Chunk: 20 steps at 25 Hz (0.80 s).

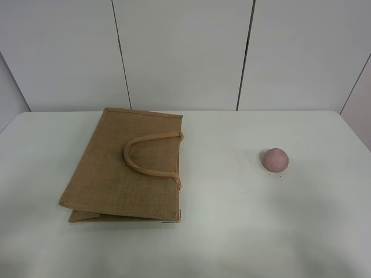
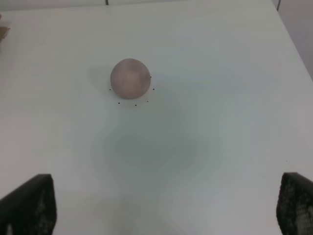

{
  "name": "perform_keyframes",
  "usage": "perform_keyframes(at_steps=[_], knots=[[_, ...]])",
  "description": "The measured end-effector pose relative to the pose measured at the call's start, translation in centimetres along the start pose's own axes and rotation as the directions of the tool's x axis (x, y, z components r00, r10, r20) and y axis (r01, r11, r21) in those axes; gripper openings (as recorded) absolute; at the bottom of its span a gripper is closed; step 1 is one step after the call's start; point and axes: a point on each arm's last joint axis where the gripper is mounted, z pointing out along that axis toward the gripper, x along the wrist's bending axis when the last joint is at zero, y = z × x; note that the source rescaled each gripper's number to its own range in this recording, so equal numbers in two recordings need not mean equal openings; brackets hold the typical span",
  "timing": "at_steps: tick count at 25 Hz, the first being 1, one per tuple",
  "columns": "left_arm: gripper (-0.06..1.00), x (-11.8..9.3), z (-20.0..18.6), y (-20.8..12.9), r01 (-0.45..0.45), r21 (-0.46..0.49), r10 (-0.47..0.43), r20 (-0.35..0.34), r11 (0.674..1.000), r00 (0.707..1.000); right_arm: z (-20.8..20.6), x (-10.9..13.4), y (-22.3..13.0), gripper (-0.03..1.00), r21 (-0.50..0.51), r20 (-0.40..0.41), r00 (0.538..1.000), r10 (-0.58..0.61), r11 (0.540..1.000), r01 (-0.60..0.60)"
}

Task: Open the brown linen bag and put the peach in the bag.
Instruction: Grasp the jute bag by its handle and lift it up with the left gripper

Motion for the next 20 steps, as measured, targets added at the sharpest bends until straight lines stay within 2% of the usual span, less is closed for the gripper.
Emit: perform_keyframes(at_steps=[12, 17, 20], knots=[[0.90, 0.0, -0.1, 0.6, -0.003, 0.011, 0.003, -0.003, 1.000, 1.000, 0.0, 0.0, 0.0, 1.00, 0.000, 0.000, 1.000, 0.000, 1.000, 0.000], [1.00, -0.1, 1.0, 4.5, -0.020, 0.155, 0.021, -0.005, 0.988, 1.000, 0.0, 0.0, 0.0, 1.00, 0.000, 0.000, 1.000, 0.000, 1.000, 0.000], [1.00, -0.2, 3.2, 8.4, -0.023, 0.272, 0.026, -0.005, 0.962, 1.000, 0.0, 0.0, 0.0, 1.00, 0.000, 0.000, 1.000, 0.000, 1.000, 0.000]])
